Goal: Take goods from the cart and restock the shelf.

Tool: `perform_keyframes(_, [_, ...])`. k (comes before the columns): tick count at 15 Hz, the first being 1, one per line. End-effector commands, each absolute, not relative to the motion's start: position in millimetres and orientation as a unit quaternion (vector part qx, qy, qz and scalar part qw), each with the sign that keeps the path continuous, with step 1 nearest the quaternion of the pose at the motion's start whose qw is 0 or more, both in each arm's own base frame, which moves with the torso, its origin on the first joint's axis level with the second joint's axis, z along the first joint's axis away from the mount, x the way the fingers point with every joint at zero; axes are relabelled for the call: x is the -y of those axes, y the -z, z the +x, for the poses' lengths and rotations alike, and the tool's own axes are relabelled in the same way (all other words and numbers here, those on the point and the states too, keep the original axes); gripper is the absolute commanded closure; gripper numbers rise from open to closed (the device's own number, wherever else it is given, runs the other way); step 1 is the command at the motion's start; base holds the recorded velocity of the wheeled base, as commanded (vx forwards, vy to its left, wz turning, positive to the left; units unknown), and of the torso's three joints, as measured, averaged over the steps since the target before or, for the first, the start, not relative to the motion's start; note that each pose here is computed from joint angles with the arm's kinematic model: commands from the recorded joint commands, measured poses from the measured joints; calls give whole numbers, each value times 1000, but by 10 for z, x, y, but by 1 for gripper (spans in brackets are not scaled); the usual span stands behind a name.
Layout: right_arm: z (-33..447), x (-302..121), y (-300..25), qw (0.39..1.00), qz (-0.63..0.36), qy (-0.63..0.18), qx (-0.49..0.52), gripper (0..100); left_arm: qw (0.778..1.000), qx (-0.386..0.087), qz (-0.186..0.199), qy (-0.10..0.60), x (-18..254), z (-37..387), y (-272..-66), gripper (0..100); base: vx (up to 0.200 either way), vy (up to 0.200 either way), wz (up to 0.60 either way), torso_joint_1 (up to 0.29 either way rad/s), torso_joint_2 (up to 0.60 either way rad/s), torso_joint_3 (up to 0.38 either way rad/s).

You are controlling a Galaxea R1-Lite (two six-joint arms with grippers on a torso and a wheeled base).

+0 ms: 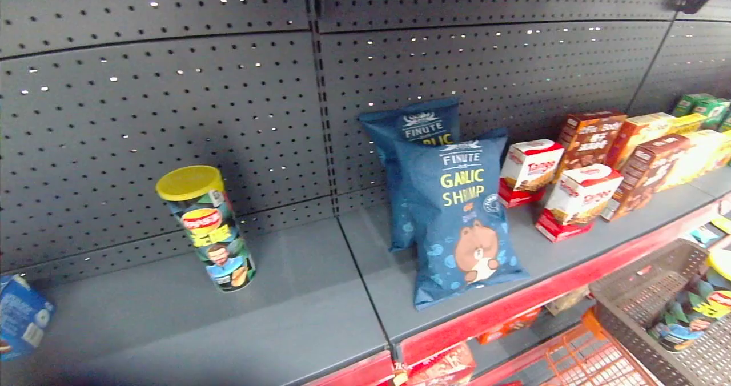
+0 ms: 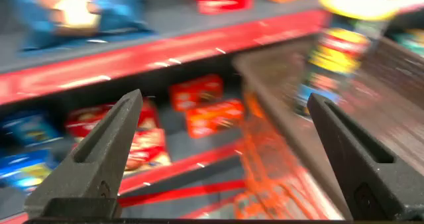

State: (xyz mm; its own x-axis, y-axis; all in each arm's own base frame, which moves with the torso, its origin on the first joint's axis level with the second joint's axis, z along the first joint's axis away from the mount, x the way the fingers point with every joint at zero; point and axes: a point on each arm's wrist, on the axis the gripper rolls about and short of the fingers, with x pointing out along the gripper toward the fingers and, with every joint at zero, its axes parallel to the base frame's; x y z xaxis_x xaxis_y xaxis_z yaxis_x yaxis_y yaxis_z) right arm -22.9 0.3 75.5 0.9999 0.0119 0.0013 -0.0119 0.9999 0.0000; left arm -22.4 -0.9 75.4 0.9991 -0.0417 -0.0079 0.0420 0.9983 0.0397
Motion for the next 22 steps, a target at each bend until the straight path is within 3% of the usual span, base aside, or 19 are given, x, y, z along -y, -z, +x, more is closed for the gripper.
perform_keyframes(1, [-228, -3, -755, 1000, 0, -6, 0, 0, 1000, -4, 20, 21, 9, -222, -755, 0, 0, 0, -600, 17, 2, 2])
perform_keyframes(10, [-228, -3, -755, 1000, 1, -6, 0, 0, 1000, -4, 20, 21, 9, -222, -755, 0, 0, 0, -600, 2, 2, 3])
perform_keyframes(14, [-228, -4, -756, 1000, 0, -9, 1, 0, 1000, -4, 20, 21, 9, -222, -755, 0, 0, 0, 0, 0, 0, 0])
perform_keyframes(15, [-249, -8, -828, 1000, 0, -20, 14, 0, 1000, -4, 20, 21, 9, -222, -755, 0, 0, 0, 0, 0, 0, 0])
perform_keyframes(16, [-266, -19, -1309, 999, 1, -47, 14, 0, 1000, -4, 19, 21, 9, -222, -755, 0, 0, 0, 0, 0, 0, 0])
perform_keyframes(18, [-93, -19, -1535, 998, 39, -34, -35, 0, 1000, -4, 19, 21, 9, -222, -755, 0, 0, 0, 0, 0, 0, 0])
perform_keyframes(22, [227, -16, -1518, 990, 21, -32, -133, 0, 1000, -4, 19, 21, 9, -222, -755, 0, 0, 0, 0, 0, 0, 0])
